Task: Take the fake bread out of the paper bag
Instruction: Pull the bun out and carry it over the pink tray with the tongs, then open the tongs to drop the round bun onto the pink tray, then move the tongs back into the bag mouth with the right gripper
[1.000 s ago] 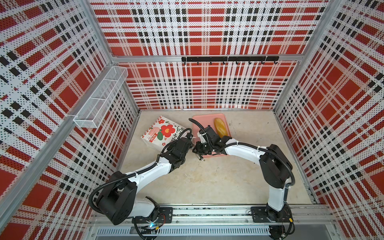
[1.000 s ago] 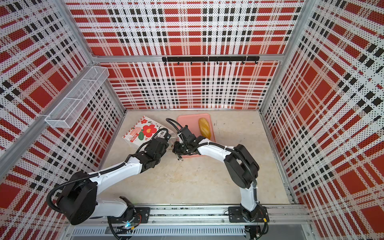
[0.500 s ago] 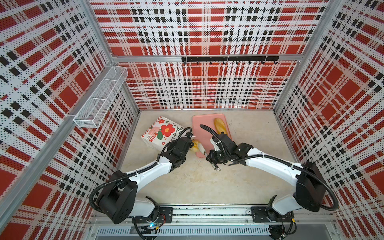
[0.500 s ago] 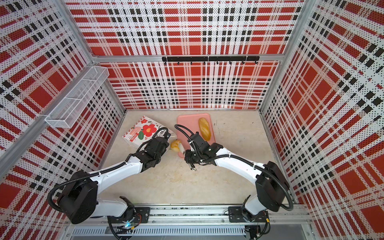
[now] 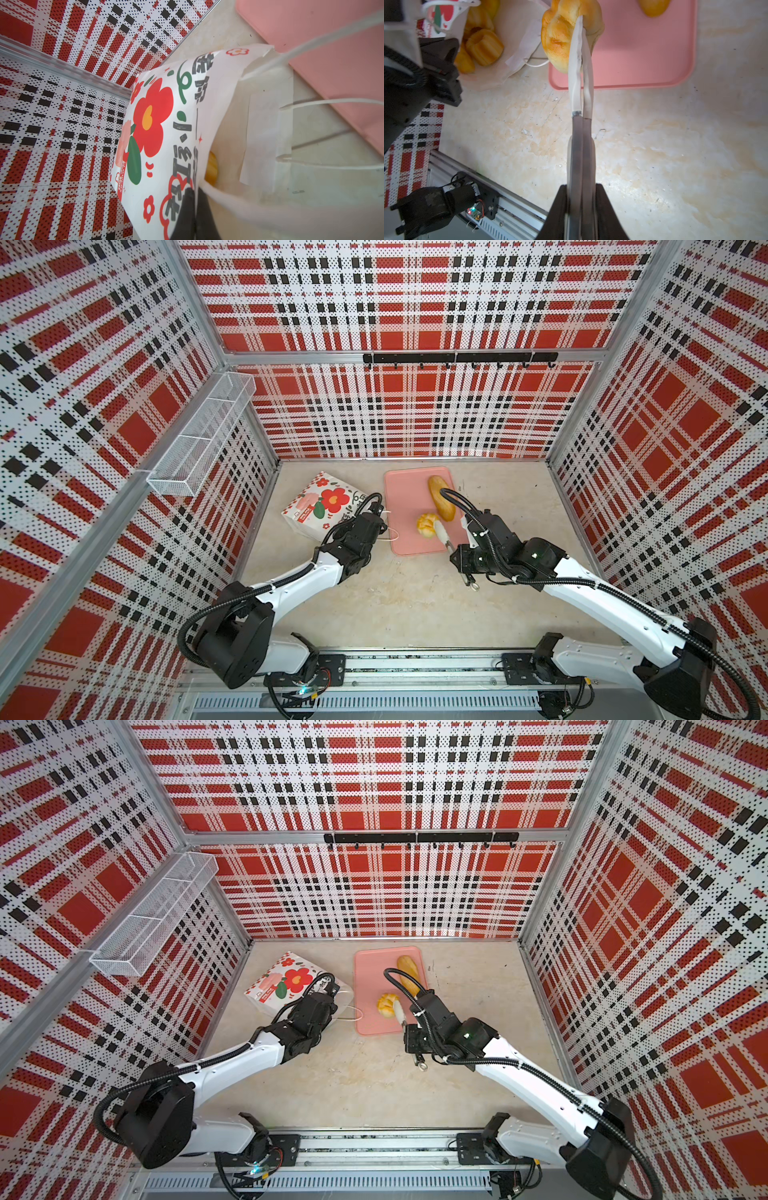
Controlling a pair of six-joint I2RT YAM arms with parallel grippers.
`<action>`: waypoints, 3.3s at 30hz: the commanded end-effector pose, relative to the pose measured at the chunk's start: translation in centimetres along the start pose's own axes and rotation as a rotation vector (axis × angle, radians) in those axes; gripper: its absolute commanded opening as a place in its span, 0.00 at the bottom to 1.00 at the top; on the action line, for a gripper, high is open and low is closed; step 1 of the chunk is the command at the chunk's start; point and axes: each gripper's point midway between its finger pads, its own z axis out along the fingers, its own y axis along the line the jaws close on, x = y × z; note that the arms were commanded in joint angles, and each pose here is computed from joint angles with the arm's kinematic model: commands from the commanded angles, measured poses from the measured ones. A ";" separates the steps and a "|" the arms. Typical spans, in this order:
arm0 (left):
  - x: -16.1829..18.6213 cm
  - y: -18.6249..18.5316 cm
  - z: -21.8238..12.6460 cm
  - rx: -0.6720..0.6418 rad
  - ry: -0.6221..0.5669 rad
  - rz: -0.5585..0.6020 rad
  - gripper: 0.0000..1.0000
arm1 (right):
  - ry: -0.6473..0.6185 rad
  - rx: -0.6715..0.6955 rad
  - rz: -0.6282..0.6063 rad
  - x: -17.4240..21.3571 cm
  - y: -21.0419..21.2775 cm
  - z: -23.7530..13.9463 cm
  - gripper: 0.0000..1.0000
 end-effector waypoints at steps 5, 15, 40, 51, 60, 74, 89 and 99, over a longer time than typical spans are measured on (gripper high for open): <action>-1.4 1.5 -0.9 -0.030 -0.037 -0.067 0.00 | -0.031 0.104 0.037 -0.6 -4.3 1.1 0.00; -1.4 1.7 -1.1 -0.037 -0.043 -0.069 0.00 | -0.025 0.124 0.080 -0.9 -6.1 3.3 0.00; -1.9 1.3 -1.5 -0.017 -0.059 -0.057 0.00 | 0.021 0.126 0.081 -0.2 -6.3 4.2 0.52; -1.9 1.2 -1.6 -0.017 -0.061 -0.054 0.00 | -0.002 0.122 0.068 -0.5 -6.1 1.4 0.47; -2.0 1.2 -1.5 -0.019 -0.061 -0.050 0.00 | -0.028 -0.019 0.025 -2.4 -2.4 -1.3 0.37; -2.0 0.2 -1.6 0.011 -0.064 -0.036 0.00 | 0.011 -0.197 -0.025 -3.0 4.8 3.8 0.20; -1.9 -0.1 -1.4 0.013 -0.059 -0.018 0.00 | 0.129 0.024 -0.066 -1.3 -0.6 8.1 0.18; -2.1 -0.7 -1.5 0.055 -0.068 -0.017 0.00 | 0.129 0.118 -0.062 -0.9 -4.1 6.6 0.20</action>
